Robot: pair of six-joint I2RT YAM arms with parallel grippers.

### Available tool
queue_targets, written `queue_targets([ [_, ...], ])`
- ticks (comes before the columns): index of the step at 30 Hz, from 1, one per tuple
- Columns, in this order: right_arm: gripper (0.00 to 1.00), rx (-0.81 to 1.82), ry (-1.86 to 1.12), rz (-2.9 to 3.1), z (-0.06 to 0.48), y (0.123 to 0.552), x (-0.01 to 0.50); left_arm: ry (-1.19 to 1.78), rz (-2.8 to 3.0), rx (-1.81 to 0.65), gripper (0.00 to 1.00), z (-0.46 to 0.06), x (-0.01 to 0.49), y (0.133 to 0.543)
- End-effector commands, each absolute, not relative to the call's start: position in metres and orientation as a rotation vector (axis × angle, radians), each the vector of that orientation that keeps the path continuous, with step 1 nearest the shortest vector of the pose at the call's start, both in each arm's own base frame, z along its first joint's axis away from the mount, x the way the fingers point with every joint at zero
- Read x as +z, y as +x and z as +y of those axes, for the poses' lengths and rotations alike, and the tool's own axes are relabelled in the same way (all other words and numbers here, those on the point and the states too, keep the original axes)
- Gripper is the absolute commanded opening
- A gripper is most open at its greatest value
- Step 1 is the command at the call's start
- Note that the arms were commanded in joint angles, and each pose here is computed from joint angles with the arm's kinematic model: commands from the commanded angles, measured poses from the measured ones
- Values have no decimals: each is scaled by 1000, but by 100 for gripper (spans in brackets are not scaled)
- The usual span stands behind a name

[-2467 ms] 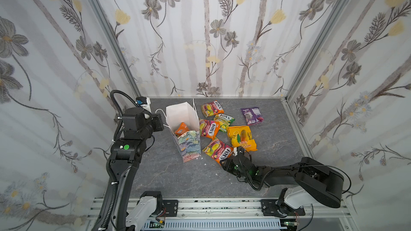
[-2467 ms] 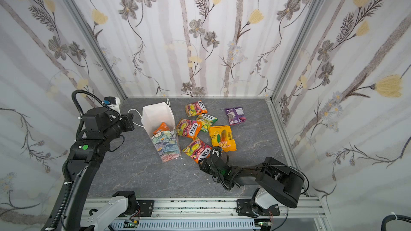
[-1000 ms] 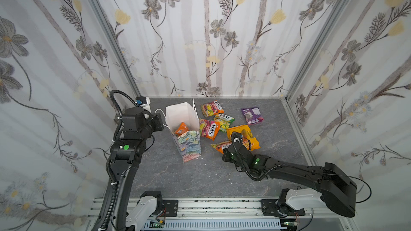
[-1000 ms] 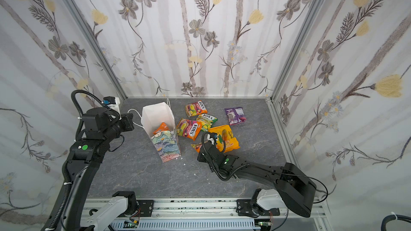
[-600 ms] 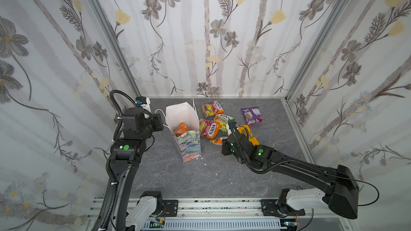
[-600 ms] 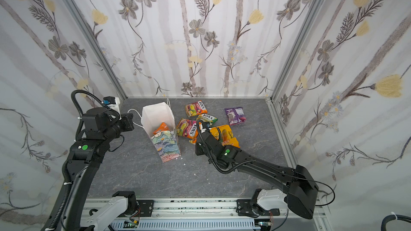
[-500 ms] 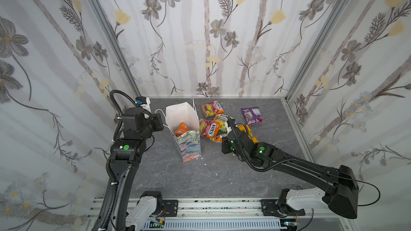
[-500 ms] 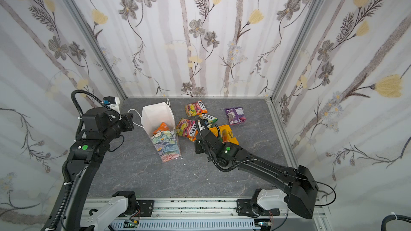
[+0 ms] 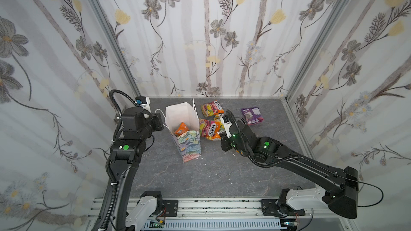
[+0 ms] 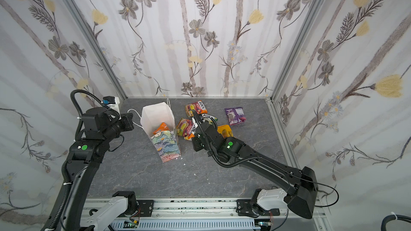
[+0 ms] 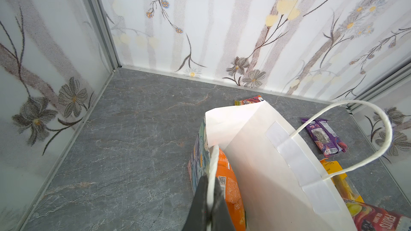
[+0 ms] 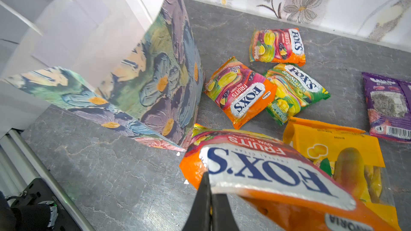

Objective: Place the snacks into the paper bag
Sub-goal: Pick up the snack at the center of the table.

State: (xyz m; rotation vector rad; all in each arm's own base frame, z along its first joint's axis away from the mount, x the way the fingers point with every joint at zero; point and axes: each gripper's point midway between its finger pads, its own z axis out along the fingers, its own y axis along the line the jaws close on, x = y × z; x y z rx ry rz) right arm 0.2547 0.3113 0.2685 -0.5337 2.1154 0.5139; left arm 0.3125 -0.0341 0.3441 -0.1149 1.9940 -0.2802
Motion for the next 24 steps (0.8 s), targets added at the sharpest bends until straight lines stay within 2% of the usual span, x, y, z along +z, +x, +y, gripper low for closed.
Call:
queue_targets([
  [1, 0, 569, -591, 2041, 322, 252, 294, -104, 1972, -267, 3, -33, 352, 312],
  [15, 0, 735, -800, 1836, 361, 227, 386, -98, 1970, -274, 3, -34, 352, 311],
  [24, 0, 786, -895, 1711, 383, 207, 428, -96, 1967, -278, 3, -35, 352, 311],
])
